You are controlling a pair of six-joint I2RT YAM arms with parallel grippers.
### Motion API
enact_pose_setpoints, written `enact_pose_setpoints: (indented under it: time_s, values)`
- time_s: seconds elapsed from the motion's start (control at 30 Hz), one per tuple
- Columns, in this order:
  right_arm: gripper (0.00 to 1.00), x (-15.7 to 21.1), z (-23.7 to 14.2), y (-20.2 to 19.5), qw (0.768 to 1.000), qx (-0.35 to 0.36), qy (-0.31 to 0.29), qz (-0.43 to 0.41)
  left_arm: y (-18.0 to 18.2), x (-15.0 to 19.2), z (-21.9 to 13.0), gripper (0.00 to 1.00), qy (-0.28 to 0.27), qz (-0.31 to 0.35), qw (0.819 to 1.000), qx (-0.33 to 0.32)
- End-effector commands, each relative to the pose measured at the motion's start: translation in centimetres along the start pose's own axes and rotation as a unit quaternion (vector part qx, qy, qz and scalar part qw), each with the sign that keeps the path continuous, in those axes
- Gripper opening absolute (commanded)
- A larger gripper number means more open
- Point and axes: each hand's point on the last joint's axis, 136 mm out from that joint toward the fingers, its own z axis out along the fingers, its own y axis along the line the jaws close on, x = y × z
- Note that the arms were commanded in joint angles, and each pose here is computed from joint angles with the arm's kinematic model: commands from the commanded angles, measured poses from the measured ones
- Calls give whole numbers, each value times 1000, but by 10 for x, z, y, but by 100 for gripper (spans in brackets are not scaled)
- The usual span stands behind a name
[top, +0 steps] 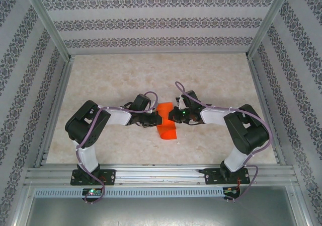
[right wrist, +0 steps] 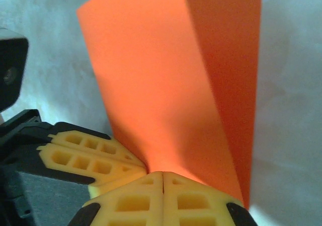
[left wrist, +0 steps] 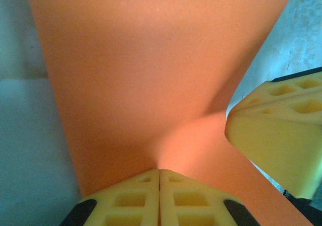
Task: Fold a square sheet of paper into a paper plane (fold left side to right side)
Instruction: Hold the square sheet of paper at the center of the table.
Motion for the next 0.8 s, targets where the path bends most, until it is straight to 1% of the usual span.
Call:
enact_pose_setpoints:
  time_s: [0.0, 0.3, 0.47, 0.63, 0.77]
  values:
    - [0, -9, 5, 21, 999, -29, -8, -17, 31, 19, 11, 9, 29, -12, 998, -58]
    - [0, -9, 29, 15, 1000, -23, 14, -13, 30, 20, 12, 9, 32, -11, 998, -59]
    - [0, -1, 36, -4, 1000, 10, 26, 6, 24, 18, 9, 10, 30, -12, 998, -51]
    - [0, 14, 39, -30, 997, 51, 41, 35, -6, 6, -5, 12, 15, -2, 1000, -17]
    - [0, 23, 40, -43, 995, 68, 47, 51, -24, -2, -19, 13, 3, 11, 1000, -6]
